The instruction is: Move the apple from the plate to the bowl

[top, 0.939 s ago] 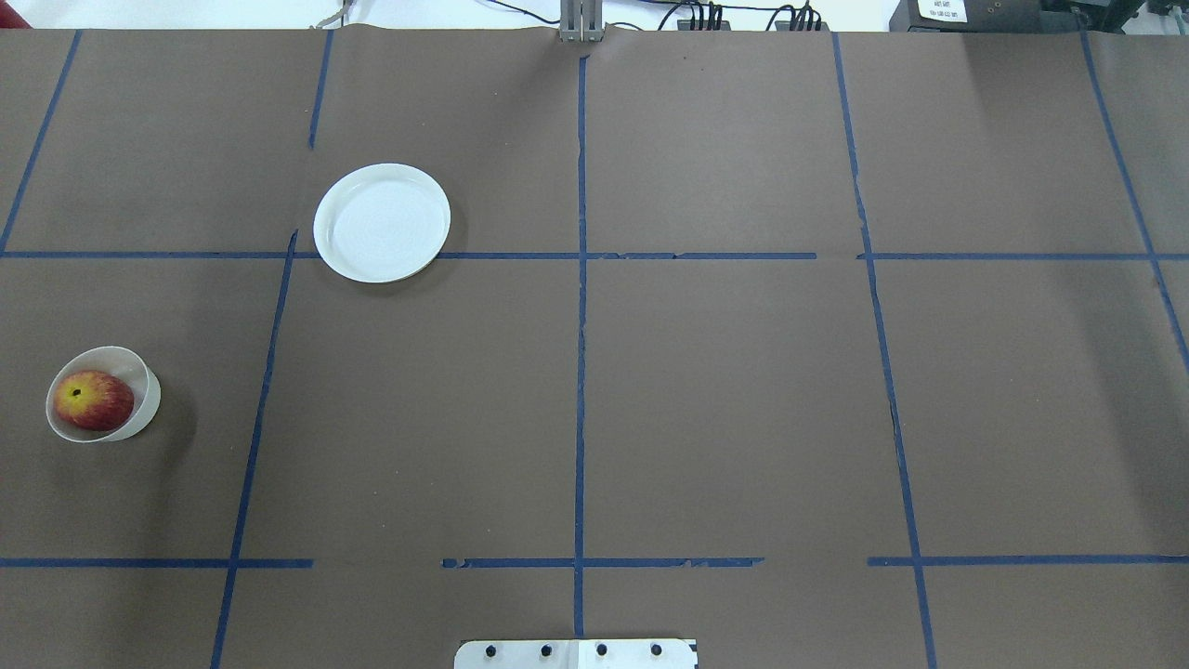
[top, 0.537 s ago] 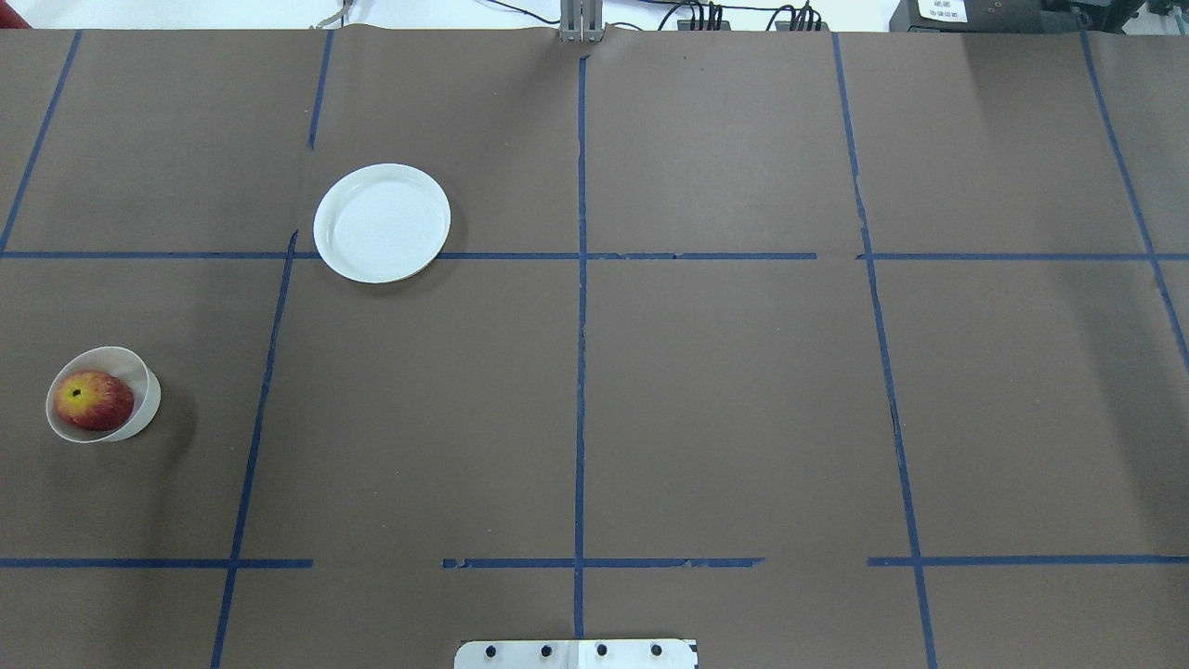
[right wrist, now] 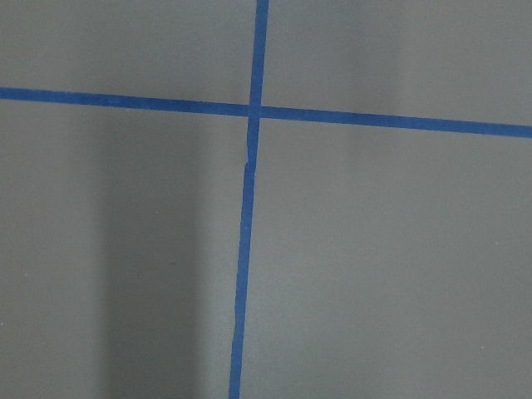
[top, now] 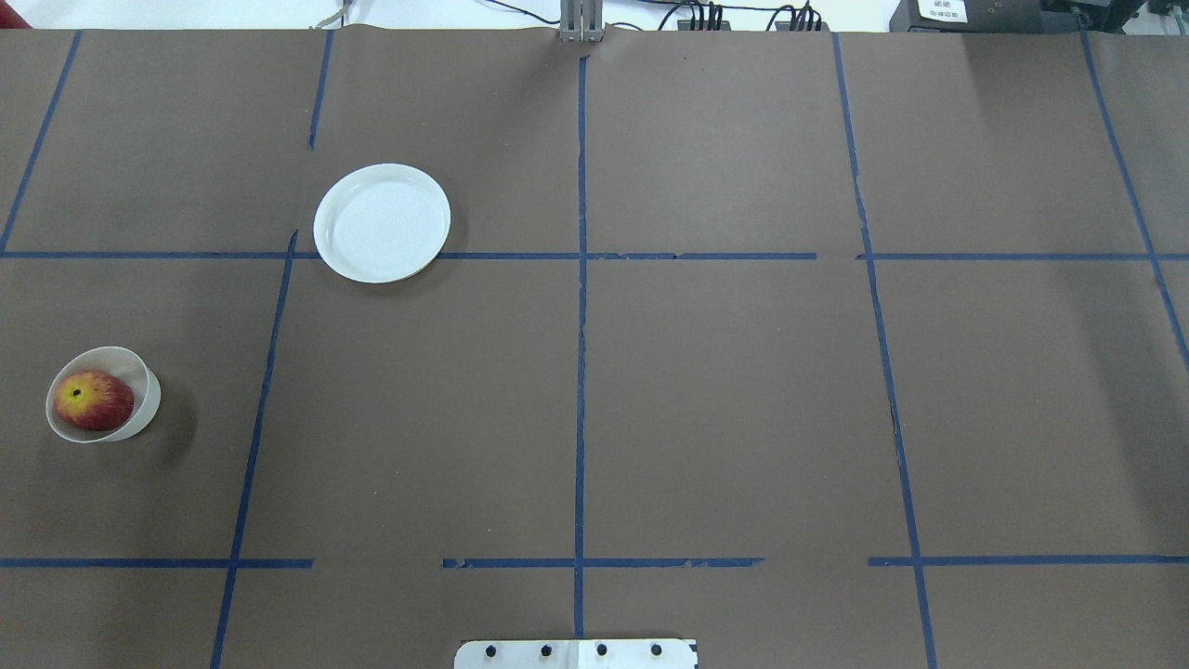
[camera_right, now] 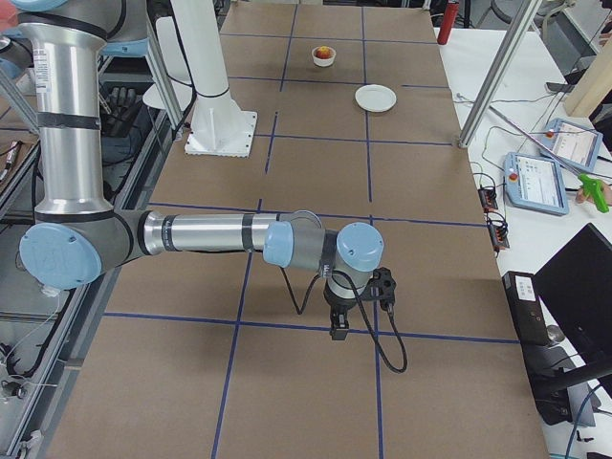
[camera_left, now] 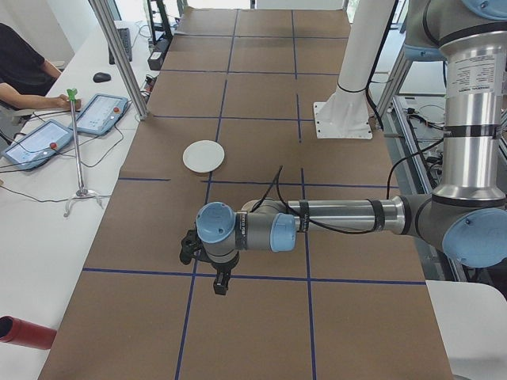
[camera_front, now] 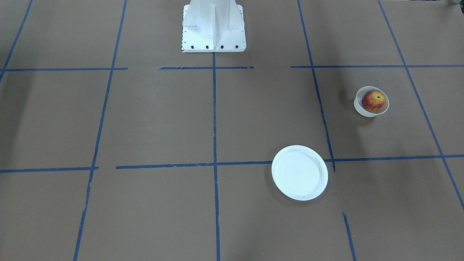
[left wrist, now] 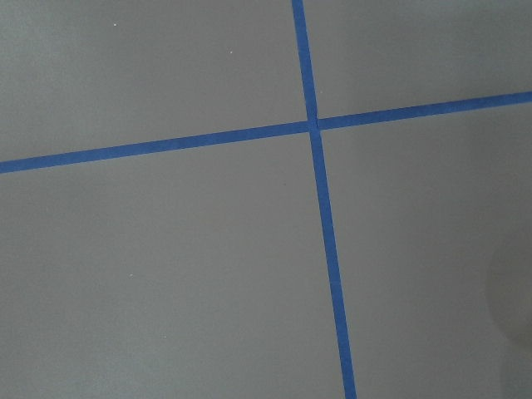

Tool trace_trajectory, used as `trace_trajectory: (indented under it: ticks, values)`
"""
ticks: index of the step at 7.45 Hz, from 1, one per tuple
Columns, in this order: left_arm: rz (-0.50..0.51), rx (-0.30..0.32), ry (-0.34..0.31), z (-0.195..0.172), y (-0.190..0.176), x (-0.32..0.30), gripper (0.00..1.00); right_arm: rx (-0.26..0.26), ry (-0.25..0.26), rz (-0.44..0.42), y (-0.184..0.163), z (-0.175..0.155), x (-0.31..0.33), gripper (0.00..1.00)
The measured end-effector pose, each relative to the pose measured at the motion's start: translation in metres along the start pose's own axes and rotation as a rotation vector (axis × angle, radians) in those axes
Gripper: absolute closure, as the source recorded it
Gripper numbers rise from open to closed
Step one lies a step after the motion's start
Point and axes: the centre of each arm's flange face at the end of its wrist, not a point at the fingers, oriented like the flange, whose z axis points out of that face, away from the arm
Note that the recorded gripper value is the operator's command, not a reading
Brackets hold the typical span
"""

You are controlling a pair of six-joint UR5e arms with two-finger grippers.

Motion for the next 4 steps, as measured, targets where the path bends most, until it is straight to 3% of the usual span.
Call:
trace_trajectory:
  ticks: [4]
  values:
    - [0.002, 0.011, -0.008, -0.0052, -0.0015, -0.0009, 0.0, 0.0, 0.0, 0.0, 0.0, 0.0, 0.0, 0.0]
